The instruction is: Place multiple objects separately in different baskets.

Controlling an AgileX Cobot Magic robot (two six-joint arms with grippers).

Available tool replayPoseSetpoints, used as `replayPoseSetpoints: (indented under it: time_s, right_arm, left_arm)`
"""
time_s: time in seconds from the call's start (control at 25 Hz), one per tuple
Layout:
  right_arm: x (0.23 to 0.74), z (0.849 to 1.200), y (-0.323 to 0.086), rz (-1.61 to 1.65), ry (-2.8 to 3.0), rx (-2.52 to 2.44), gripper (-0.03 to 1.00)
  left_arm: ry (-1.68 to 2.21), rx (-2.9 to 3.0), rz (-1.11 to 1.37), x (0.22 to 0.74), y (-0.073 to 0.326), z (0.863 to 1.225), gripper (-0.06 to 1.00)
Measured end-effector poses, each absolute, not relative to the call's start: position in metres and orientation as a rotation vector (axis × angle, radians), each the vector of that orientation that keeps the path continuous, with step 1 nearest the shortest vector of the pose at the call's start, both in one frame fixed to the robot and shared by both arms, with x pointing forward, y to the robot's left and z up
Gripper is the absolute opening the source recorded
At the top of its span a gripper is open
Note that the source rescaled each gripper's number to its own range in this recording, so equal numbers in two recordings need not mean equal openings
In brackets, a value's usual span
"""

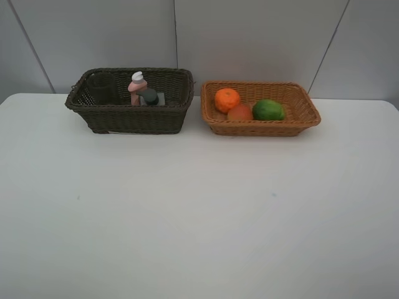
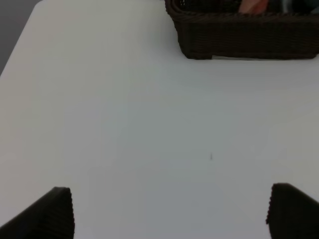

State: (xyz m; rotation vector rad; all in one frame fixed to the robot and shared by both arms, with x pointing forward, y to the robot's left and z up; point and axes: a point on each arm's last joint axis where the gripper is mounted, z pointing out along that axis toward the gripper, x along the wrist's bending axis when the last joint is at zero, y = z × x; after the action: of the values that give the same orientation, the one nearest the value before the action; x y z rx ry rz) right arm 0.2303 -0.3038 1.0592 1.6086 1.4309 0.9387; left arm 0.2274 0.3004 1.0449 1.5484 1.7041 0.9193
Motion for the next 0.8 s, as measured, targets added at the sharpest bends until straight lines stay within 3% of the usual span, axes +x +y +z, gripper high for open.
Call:
replayPoseSetpoints:
  time_s: [0.8]
  right_arm:
    - [0.2303, 1.0592, -0.3038, 0.939, 1.431, 1.609, 0.84]
  left_arm:
    - [1.647, 1.59, 0.883, 0.2274, 0.3012, 1.0449, 1.0]
